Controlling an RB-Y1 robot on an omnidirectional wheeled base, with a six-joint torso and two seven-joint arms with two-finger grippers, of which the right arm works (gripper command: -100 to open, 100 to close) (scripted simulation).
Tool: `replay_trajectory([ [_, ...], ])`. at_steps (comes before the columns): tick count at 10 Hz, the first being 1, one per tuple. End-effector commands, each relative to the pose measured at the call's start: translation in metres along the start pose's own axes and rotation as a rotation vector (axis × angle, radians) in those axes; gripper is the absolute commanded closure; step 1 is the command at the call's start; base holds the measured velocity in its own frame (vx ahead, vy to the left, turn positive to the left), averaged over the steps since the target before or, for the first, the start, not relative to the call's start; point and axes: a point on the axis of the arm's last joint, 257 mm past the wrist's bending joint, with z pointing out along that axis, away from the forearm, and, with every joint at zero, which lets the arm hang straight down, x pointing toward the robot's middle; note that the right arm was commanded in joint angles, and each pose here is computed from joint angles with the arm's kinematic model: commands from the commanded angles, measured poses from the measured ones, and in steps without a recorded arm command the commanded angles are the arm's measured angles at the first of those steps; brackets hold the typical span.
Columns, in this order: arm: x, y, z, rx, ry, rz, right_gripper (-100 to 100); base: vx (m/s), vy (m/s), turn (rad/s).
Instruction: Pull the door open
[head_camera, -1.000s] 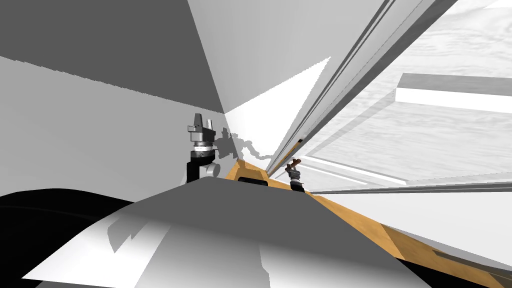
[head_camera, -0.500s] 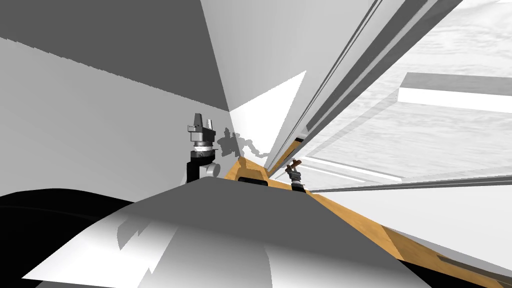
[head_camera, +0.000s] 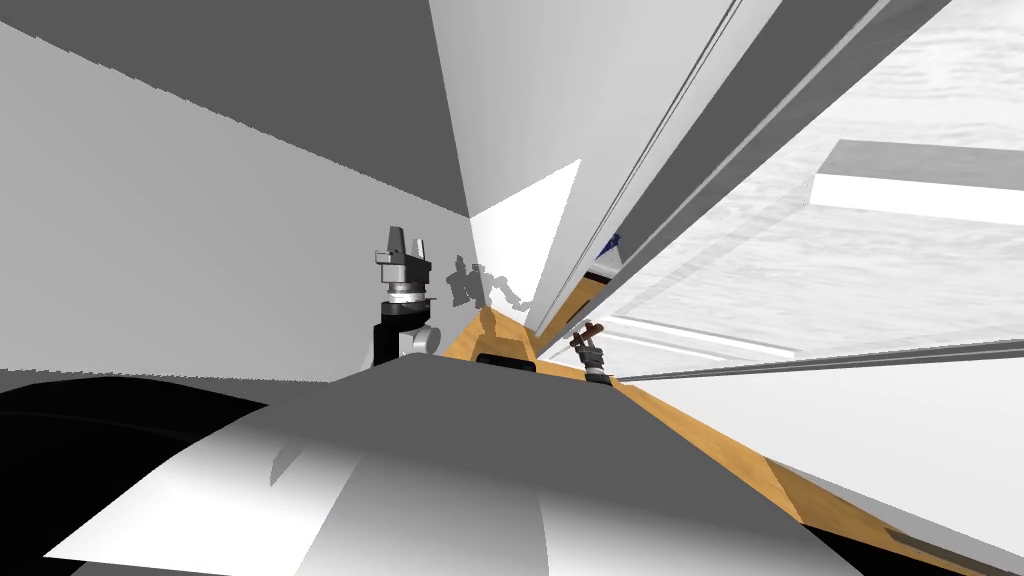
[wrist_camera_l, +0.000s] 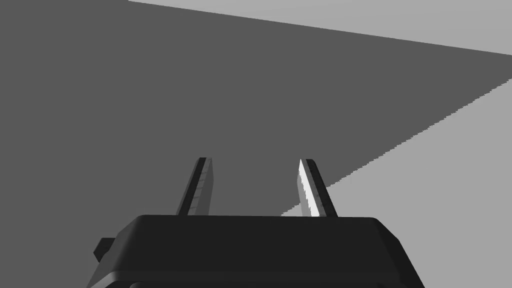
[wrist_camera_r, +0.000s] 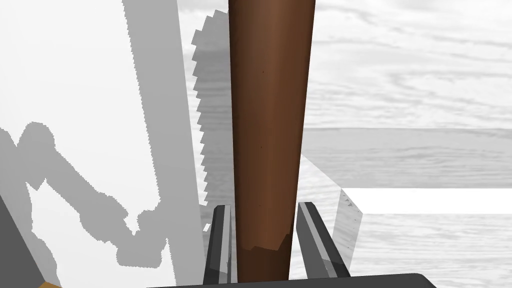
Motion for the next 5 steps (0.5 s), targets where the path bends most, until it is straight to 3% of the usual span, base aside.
replay_trajectory([
  [1, -0.0006, 0.0012, -0.0098, 0.022, -0.001, 0.0, 100, -0.225, -0.065, 0.124],
  [2, -0.0005, 0.0007, -0.0131, 0.031, -0.001, 0.001, 100, -0.217, -0.045, 0.098],
  [3, -0.0012, -0.0008, -0.0086, 0.027, 0.0, 0.001, 100, -0.094, -0.01, 0.015],
  [4, -0.0024, -0.0011, -0.0169, 0.044, -0.003, 0.002, 100, -0.157, -0.034, 0.161],
  [5, -0.0023, -0.001, -0.0186, 0.048, -0.003, 0.002, 100, -0.22, -0.062, 0.15],
])
